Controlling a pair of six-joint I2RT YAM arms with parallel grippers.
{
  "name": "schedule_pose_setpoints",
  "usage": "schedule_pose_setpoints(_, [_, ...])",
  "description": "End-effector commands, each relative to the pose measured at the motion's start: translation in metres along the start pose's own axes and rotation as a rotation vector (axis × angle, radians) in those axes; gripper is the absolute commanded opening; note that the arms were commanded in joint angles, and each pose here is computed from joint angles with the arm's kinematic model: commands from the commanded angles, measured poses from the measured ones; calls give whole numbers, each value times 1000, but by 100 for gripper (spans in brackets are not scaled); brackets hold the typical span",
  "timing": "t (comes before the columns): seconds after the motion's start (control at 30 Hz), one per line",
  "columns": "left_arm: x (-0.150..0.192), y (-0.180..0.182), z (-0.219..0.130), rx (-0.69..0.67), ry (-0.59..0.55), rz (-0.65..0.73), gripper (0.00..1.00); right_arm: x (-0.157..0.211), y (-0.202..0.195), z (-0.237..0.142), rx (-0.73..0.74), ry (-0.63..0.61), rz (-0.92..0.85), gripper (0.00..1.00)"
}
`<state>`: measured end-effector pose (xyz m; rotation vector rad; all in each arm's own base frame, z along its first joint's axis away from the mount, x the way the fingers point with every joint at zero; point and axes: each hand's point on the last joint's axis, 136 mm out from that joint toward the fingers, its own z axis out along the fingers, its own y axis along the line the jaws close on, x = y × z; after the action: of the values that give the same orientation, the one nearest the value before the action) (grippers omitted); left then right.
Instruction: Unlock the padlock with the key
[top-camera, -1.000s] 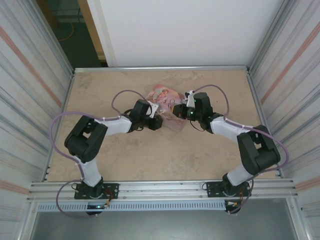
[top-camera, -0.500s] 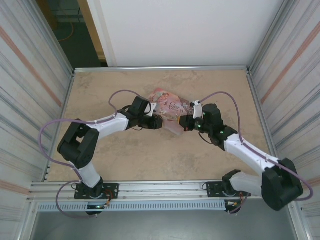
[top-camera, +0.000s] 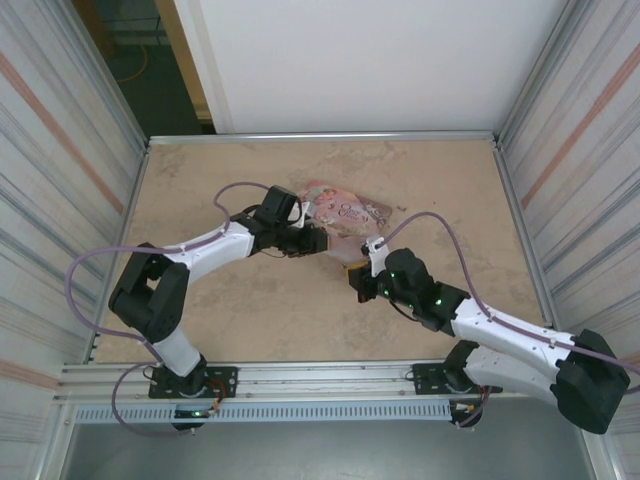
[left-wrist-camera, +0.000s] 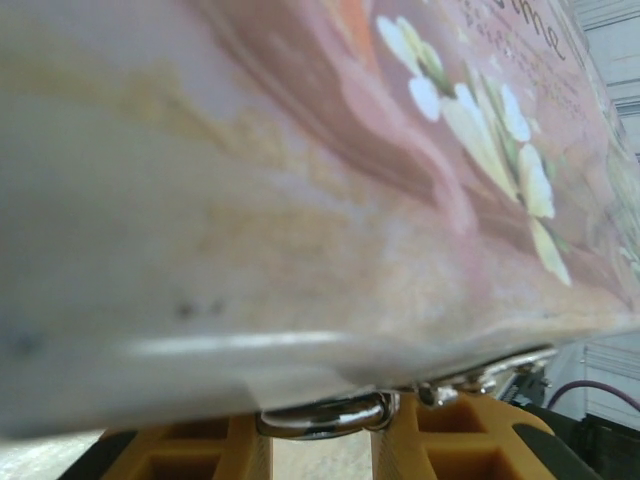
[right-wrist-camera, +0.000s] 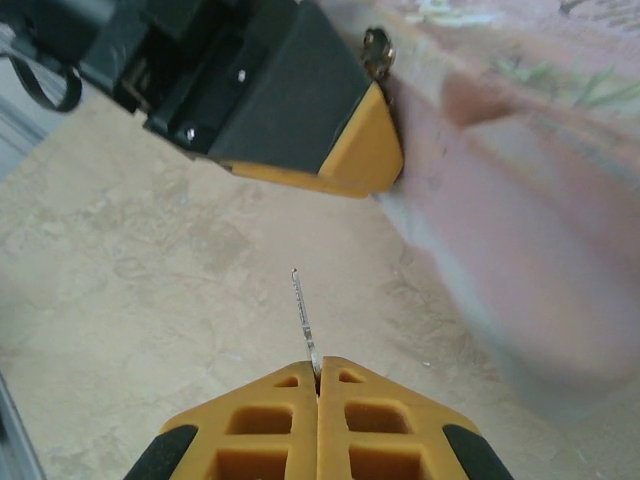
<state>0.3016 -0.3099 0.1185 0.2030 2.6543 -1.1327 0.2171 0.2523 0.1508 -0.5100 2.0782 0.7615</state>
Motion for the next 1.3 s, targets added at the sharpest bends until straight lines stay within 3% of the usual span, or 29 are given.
schedule_pose_setpoints(0.0, [-18,-48,-21,136,-50,26,8,-5,-5,8,62,-62,-56,0])
schedule_pose_setpoints(0.5, [-14,-55,-24,170,-20,-17,8,1,-12,36,116,-113,-139,0])
schedule_pose_setpoints(1.27, [-9,-57,-30,178,-24,-22,7,-7,-31,44,181,-164,-184,0])
